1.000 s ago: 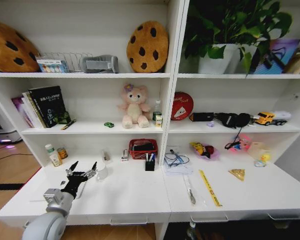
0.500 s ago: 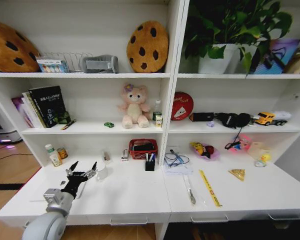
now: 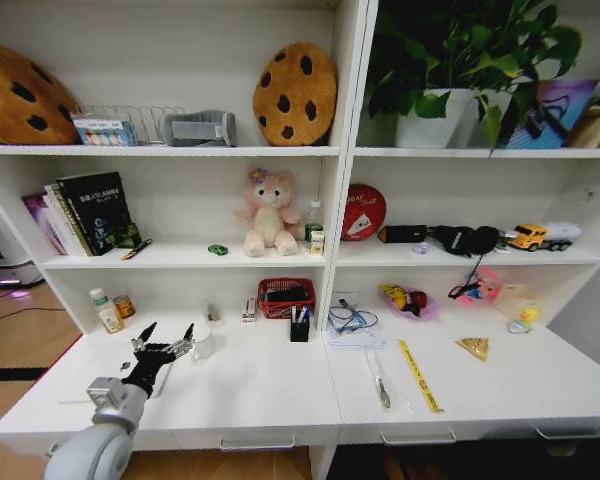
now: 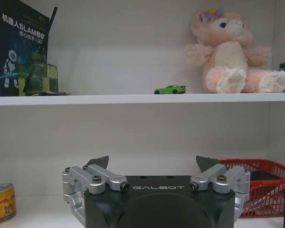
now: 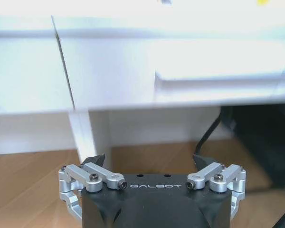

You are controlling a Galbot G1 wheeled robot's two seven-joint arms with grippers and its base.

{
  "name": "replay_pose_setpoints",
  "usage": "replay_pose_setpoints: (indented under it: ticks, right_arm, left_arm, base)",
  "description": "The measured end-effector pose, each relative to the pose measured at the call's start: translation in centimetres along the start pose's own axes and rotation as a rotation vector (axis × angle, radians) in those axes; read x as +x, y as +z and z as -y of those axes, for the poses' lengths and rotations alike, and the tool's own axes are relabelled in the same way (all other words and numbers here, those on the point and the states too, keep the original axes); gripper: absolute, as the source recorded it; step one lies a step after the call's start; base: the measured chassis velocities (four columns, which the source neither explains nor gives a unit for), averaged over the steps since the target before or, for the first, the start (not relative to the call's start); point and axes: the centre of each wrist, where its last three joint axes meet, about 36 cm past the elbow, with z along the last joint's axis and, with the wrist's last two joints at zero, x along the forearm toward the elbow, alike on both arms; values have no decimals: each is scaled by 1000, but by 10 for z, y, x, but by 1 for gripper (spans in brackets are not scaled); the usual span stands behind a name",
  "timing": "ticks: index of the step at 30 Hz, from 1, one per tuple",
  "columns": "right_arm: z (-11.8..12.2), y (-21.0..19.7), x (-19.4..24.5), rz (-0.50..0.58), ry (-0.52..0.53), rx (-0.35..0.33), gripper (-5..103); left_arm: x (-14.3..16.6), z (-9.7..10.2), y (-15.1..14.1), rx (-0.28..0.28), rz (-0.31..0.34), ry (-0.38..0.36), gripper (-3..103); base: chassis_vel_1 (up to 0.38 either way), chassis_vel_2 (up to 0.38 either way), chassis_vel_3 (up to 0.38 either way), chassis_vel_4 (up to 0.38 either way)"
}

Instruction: Organize the objects on the table.

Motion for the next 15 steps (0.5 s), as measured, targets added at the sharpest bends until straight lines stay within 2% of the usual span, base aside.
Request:
replay_pose_setpoints:
  ticks: [1, 3, 5, 6, 8, 13, 15]
  right_arm:
    - [-2, -10, 11, 29, 14, 33, 100]
    - [-3, -17, 21, 42, 22, 53, 100]
    - [-2, -32, 42, 86, 31, 124, 100]
    - [-2, -32, 42, 86, 31, 124, 100]
    - [-1, -48, 51, 176, 53, 218, 100]
    - [7, -86, 67, 254, 97, 270, 100]
    - [16, -115, 79, 298, 120, 284, 100]
  left_arm:
    - [0, 0, 0, 0, 0, 0, 100]
    - [0, 0, 0, 0, 0, 0, 100]
    - [0, 0, 0, 0, 0, 0, 100]
    - [0, 0, 0, 0, 0, 0, 100]
    - [0, 0, 0, 0, 0, 0, 100]
    - [0, 0, 0, 0, 0, 0, 100]
    - [0, 0, 0, 0, 0, 0, 100]
  base:
    - [0, 0, 0, 0]
    - [0, 0, 0, 0]
    - [0, 0, 0, 0]
    - [0, 0, 0, 0]
    - [0, 0, 0, 0]
    - [0, 0, 0, 0]
    - [0, 0, 0, 0]
